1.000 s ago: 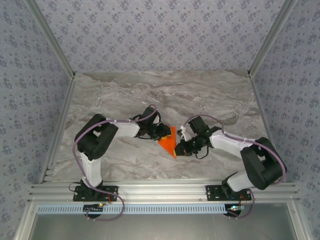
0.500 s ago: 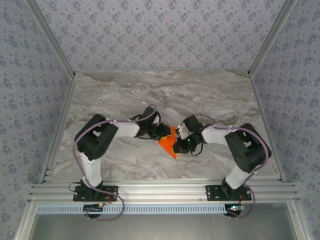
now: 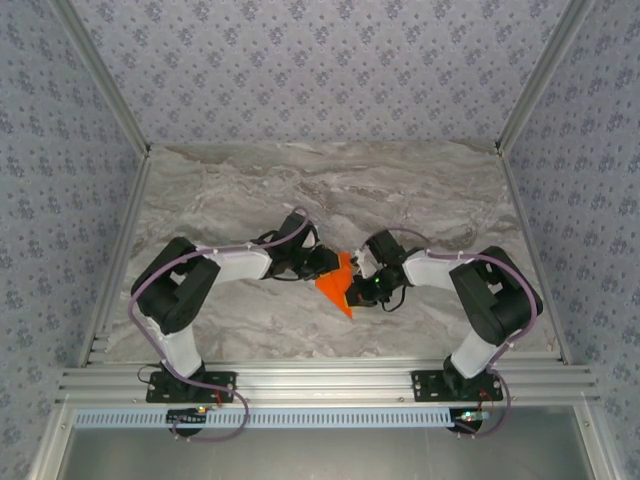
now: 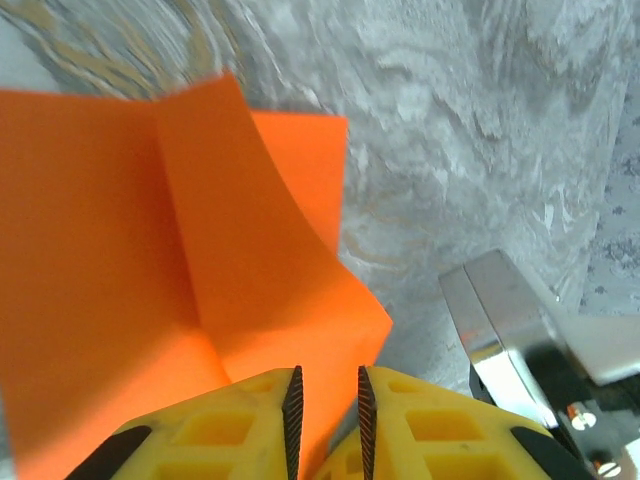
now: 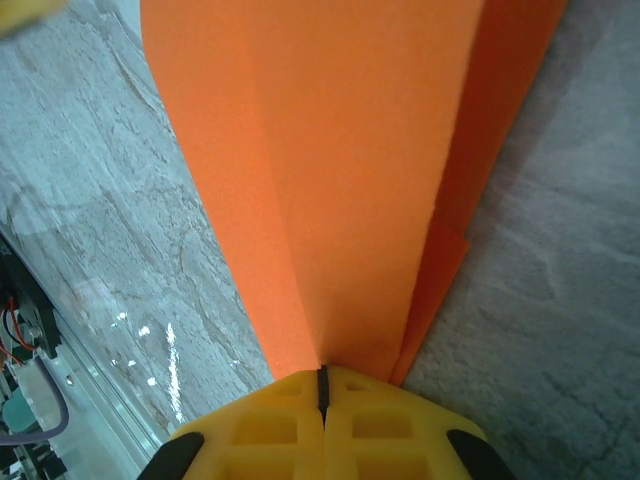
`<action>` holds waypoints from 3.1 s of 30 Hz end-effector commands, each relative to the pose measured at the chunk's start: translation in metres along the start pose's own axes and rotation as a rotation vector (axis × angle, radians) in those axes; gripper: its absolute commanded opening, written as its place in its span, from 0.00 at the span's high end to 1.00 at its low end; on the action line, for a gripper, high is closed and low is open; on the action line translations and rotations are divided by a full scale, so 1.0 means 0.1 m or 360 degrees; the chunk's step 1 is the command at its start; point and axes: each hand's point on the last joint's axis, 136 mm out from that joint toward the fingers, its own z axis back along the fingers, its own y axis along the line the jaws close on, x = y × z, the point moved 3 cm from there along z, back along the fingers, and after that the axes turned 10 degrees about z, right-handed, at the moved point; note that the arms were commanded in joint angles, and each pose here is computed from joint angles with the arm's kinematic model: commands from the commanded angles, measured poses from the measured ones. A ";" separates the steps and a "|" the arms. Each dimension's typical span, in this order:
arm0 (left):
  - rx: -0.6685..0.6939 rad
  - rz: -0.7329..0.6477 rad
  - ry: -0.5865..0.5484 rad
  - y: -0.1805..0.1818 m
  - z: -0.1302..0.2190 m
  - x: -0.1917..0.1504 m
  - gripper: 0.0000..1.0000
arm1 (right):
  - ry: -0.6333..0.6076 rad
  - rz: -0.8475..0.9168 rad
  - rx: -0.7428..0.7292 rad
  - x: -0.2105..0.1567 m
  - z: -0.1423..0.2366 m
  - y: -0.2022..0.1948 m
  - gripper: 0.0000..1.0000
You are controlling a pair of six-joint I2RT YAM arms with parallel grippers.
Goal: Fold a paper plane with a square sheet of paper (fold left side to right side)
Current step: Fourth fold the wing at the center of the table.
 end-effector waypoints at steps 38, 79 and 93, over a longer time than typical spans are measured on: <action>0.0272 0.0041 -0.0077 0.57 -0.23 0.23 0.86 | 0.0384 -0.0145 -0.0511 -0.55 -0.11 -0.56 1.00; 0.0280 0.0044 -0.0352 0.53 0.07 1.77 0.82 | 0.0388 -0.0077 -0.0466 -0.56 -0.15 -0.41 1.00; -0.0038 -0.0070 -0.0437 0.00 0.70 1.25 0.71 | -0.0268 0.0175 -0.0184 0.23 0.25 0.17 0.76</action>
